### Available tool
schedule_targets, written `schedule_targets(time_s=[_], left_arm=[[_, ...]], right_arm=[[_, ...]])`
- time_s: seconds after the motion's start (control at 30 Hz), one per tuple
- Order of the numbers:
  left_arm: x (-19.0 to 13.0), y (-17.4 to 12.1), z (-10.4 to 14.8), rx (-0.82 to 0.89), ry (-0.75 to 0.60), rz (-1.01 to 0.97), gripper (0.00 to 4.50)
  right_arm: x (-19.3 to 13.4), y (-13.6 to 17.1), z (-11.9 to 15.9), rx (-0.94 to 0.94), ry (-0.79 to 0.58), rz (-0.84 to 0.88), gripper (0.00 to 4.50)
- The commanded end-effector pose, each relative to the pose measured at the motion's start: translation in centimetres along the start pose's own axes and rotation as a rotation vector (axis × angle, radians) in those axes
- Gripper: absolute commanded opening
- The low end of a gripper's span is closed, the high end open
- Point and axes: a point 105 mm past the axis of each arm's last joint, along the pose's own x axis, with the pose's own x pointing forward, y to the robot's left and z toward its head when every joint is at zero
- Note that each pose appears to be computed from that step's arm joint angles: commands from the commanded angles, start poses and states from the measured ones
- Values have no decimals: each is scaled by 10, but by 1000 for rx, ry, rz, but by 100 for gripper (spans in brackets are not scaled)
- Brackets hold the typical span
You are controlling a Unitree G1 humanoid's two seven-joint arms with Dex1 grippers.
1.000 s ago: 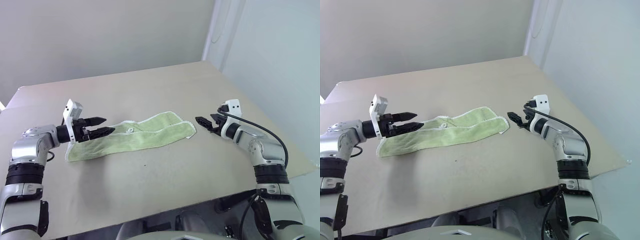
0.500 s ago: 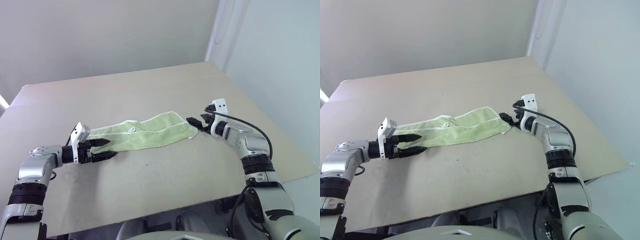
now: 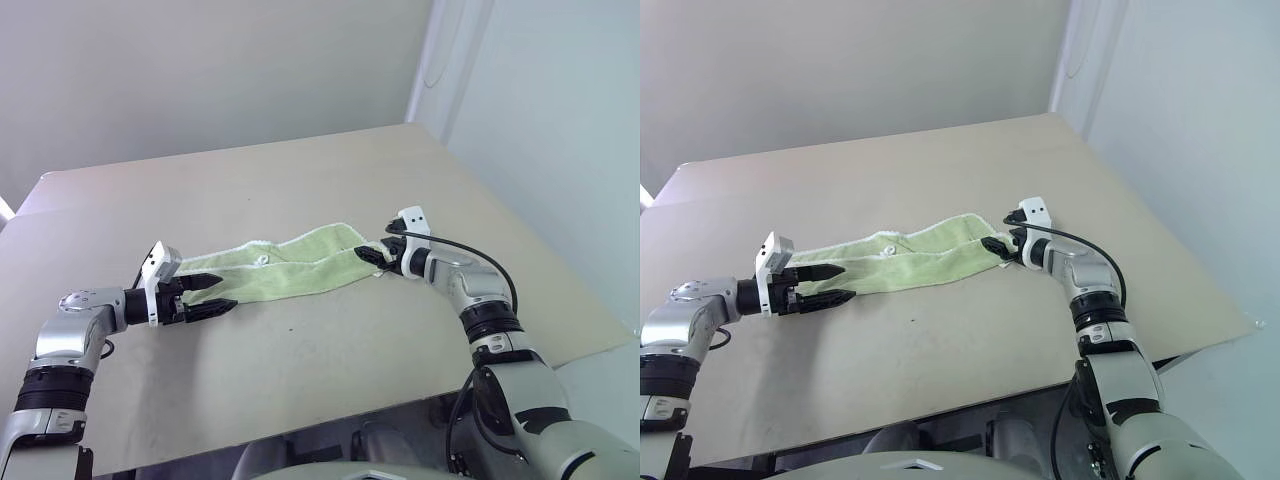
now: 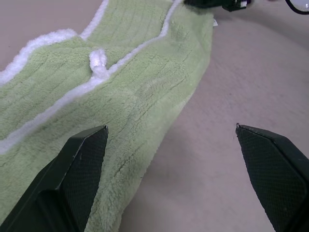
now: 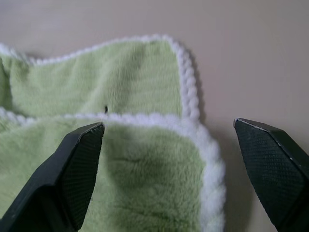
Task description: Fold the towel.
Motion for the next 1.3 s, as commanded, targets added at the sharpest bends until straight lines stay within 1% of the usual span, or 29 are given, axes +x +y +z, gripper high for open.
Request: schedule_targets(time_s=[0.03,0.07,0.13,0.27,0.3,0.33,0.5,0.6,0.77,0.83,0.93,1.07,1.17,1.3], left_arm=[[-7,3,13,45,-28,21,450],[-7,3,12,45,-26,23,450],[-8,4,11,45,-24,26,450],[-7,5,10,46,-21,28,450],[-7,5,10,46,-20,28,450],[-6,5,9,47,-18,28,450],[-6,6,9,51,-14,34,450],[-11,14,14,63,-19,65,450],[-25,38,36,64,-73,165,450],[-33,50,41,84,-57,216,450],[-43,59,43,106,-12,247,450],[-57,68,40,106,70,281,450],[-65,74,28,120,154,303,450],[-70,82,22,102,159,352,450]], right_arm=[[1,5,19,-40,-56,19,321],[1,5,19,-42,-56,16,279],[0,3,20,-46,-61,8,214],[-2,2,22,-70,-69,-3,62],[-3,3,22,-82,-72,1,27],[-3,3,23,-91,-76,2,3],[-9,8,28,-140,-104,23,3],[-15,9,36,-154,-137,23,3],[-35,19,47,-200,-193,105,3],[-44,23,45,-214,-194,138,3],[-52,27,39,-219,-173,177,3],[-57,33,33,-218,-158,202,3],[-59,41,35,-212,-176,221,3],[-58,44,34,-203,-190,213,3]])
